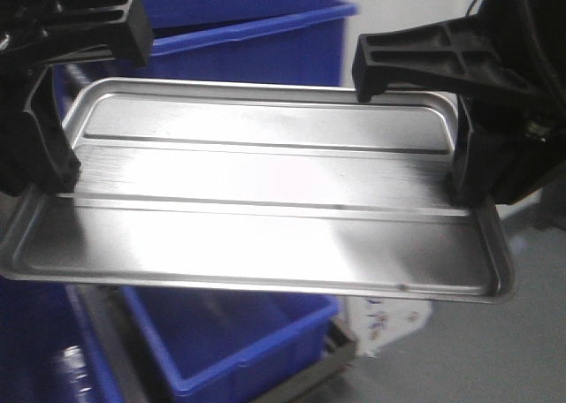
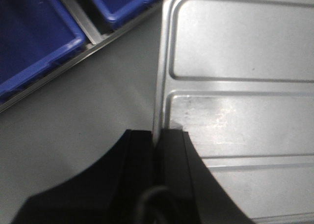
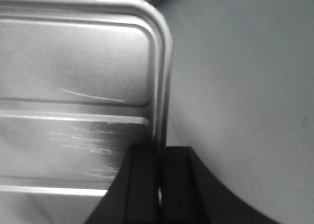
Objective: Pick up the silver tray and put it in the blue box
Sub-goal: 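Hold the tray level in both grippers while the base drives to the blue bins, then lower the held tray with both grippers into the blue bin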
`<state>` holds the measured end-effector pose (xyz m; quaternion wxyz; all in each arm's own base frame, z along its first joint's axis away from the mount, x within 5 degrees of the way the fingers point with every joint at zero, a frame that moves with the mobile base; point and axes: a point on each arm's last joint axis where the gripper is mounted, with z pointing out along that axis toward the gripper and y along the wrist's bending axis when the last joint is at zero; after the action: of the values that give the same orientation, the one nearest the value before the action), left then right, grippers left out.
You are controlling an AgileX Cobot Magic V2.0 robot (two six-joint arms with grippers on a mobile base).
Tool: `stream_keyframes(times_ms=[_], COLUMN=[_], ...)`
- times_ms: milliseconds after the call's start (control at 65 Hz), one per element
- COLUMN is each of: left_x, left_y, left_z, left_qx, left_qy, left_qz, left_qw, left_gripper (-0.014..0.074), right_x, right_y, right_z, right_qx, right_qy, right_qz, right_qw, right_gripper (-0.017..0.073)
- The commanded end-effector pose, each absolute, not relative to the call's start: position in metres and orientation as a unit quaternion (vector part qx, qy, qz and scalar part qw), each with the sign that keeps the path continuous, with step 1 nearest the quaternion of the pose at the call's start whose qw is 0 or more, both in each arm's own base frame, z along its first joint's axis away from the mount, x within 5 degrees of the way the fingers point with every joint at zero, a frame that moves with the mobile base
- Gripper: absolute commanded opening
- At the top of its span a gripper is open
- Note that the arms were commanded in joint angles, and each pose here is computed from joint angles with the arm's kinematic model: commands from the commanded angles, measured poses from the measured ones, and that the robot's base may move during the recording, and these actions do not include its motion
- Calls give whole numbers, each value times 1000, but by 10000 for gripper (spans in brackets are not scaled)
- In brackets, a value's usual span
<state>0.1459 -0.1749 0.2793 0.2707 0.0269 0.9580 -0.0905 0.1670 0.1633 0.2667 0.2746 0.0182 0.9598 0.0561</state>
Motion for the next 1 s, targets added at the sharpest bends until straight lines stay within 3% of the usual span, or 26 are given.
stream_keyframes(times_ms=[0, 984], left_x=[149, 149], left_y=[-166, -166], left_z=[293, 293], left_qx=[22, 22], left_qy=[951, 951], left_qz=[-71, -71], left_qw=[300, 300], left_gripper=[-104, -104], right_x=[169, 167], right_y=[152, 148], right_z=[280, 279], right_qx=[22, 28], right_qy=[955, 957], right_qz=[17, -2], right_qw=[295, 287], right_gripper=[52, 52])
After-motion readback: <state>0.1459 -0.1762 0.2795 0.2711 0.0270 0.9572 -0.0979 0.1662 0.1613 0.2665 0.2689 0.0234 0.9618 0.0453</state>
